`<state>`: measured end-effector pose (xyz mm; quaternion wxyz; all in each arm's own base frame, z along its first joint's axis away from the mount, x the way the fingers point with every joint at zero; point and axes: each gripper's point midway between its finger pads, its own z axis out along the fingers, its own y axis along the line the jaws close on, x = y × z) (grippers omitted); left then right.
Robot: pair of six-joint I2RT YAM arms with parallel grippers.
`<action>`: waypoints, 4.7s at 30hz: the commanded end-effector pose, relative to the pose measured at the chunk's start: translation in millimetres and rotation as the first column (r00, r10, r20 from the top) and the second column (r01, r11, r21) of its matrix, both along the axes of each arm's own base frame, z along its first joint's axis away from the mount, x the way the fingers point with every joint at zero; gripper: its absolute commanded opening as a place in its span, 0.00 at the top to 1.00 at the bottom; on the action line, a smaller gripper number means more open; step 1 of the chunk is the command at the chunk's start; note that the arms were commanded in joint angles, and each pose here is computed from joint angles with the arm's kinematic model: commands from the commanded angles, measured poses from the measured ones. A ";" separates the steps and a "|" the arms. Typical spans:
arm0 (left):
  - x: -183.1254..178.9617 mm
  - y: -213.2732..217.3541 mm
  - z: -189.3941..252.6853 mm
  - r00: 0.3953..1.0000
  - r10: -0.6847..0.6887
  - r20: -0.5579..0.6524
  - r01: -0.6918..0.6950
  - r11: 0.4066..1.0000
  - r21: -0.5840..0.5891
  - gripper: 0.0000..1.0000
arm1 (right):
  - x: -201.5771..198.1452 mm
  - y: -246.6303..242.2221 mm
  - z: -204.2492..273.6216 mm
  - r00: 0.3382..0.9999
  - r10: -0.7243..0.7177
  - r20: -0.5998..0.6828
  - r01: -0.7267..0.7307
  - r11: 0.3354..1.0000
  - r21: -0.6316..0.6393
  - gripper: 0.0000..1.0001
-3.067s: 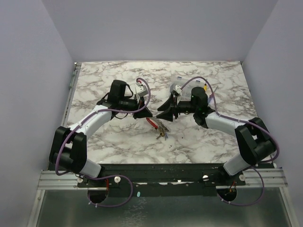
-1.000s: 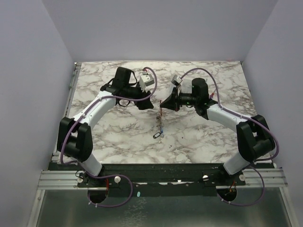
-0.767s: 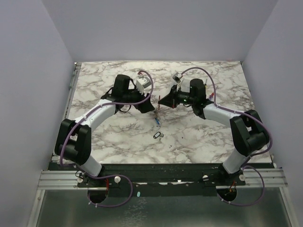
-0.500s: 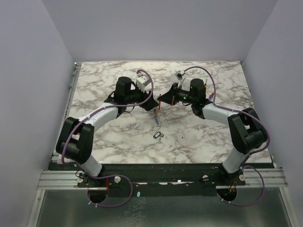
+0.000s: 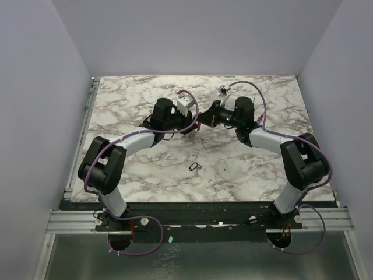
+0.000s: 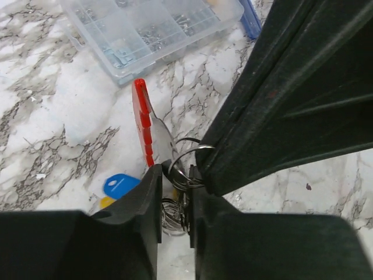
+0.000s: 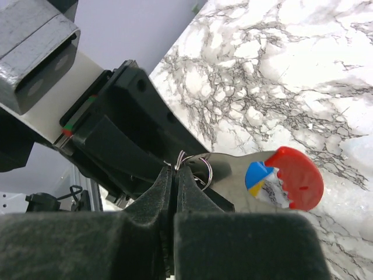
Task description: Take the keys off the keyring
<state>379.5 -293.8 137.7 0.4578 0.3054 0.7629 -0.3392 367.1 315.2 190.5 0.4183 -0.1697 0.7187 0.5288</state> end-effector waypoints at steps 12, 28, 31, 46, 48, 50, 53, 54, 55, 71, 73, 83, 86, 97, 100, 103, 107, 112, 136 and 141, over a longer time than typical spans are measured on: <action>-2.6 -0.7 11.1 0.972 -0.094 -0.214 0.056 0.982 -0.179 1.00 | 13.2 -48.6 45.0 0.991 -0.043 0.126 0.048 0.998 -0.035 0.18; 95.0 -1.8 -56.9 0.856 0.014 -0.517 -0.200 0.931 -0.306 0.62 | -30.0 -88.8 26.4 0.990 0.055 0.129 -0.031 0.983 -0.183 0.00; 101.9 8.2 -62.3 0.873 0.082 -0.481 -0.211 0.952 -0.222 0.29 | -30.8 -90.9 27.5 0.989 0.056 0.140 -0.027 0.980 -0.199 0.00; 35.0 117.5 18.5 0.976 0.192 -0.102 -0.157 0.948 0.277 0.01 | -40.7 -120.0 24.4 0.993 0.027 0.116 0.013 0.942 -0.334 0.00; 12.1 114.4 16.0 0.982 0.148 -0.115 -0.104 0.942 0.320 0.01 | -42.0 -125.9 21.9 0.994 0.031 0.103 0.008 0.933 -0.360 0.00; -10.6 104.9 11.1 0.988 0.092 -0.121 -0.043 0.932 0.361 0.01 | -43.8 -131.6 20.4 0.996 0.027 0.086 0.007 0.927 -0.375 0.00; -44.5 83.5 0.4 0.994 0.001 -0.112 0.048 0.903 0.427 0.01 | -45.2 -141.8 12.7 0.997 0.004 0.073 0.025 0.918 -0.395 0.00; -54.9 76.0 -2.7 0.994 -0.038 -0.107 0.082 0.893 0.442 0.01 | -43.7 -146.0 10.2 0.997 -0.009 0.081 0.041 0.916 -0.399 0.00; -65.3 67.2 -5.4 0.991 -0.084 -0.102 0.121 0.884 0.451 0.01 | -42.9 -150.0 6.1 0.996 -0.024 0.081 0.055 0.915 -0.400 0.00; -118.1 -21.6 -56.0 0.651 -0.758 0.045 0.611 0.559 0.561 0.48 | -28.1 -180.3 -8.8 0.991 -0.123 0.054 0.134 0.907 -0.400 0.00; -116.2 -27.1 -62.8 0.614 -0.787 0.054 0.619 0.524 0.586 0.49 | -28.1 -181.5 -8.7 0.991 -0.127 0.051 0.136 0.908 -0.397 0.00; -124.1 -29.0 -110.0 0.541 -0.839 -0.060 0.699 0.409 0.586 0.61 | -30.5 -181.5 -7.6 0.992 -0.117 0.047 0.126 0.913 -0.387 0.00; -132.7 -20.1 -115.4 0.520 -0.848 -0.100 0.721 0.373 0.584 0.61 | -30.6 -181.5 -9.0 0.993 -0.115 0.042 0.122 0.913 -0.389 0.00; -168.9 23.6 -131.2 0.480 -0.851 -0.215 0.758 0.279 0.589 0.72 | -30.8 -181.2 -10.9 0.993 -0.111 0.036 0.116 0.913 -0.390 0.00; -182.4 37.0 -129.4 0.481 -0.846 -0.231 0.759 0.269 0.593 0.72 | -30.6 -181.1 -12.0 0.993 -0.111 0.031 0.114 0.914 -0.390 0.00; -191.7 49.1 -128.3 0.493 -0.834 -0.247 0.753 0.267 0.601 0.72 | -31.0 -180.6 -12.8 0.994 -0.110 0.024 0.111 0.915 -0.387 0.00; -190.5 53.6 -124.5 0.543 -0.800 -0.256 0.734 0.304 0.608 0.69 | -31.7 -179.6 -13.6 0.994 -0.105 0.019 0.104 0.918 -0.382 0.00; -166.2 43.3 -87.6 0.650 -0.740 -0.172 0.678 0.464 0.571 0.45 | -31.5 -180.1 -15.0 0.994 -0.106 0.021 0.106 0.917 -0.386 0.00; 99.6 271.4 39.3 0.836 0.528 -0.152 -0.506 0.848 0.160 0.01 | 24.2 -279.6 -23.6 0.942 -0.335 0.008 0.311 0.867 -0.389 0.00; 96.7 292.7 6.8 0.751 0.644 -0.147 -0.612 0.762 0.211 0.01 | 30.9 -300.2 -54.2 0.924 -0.380 -0.033 0.333 0.846 -0.416 0.00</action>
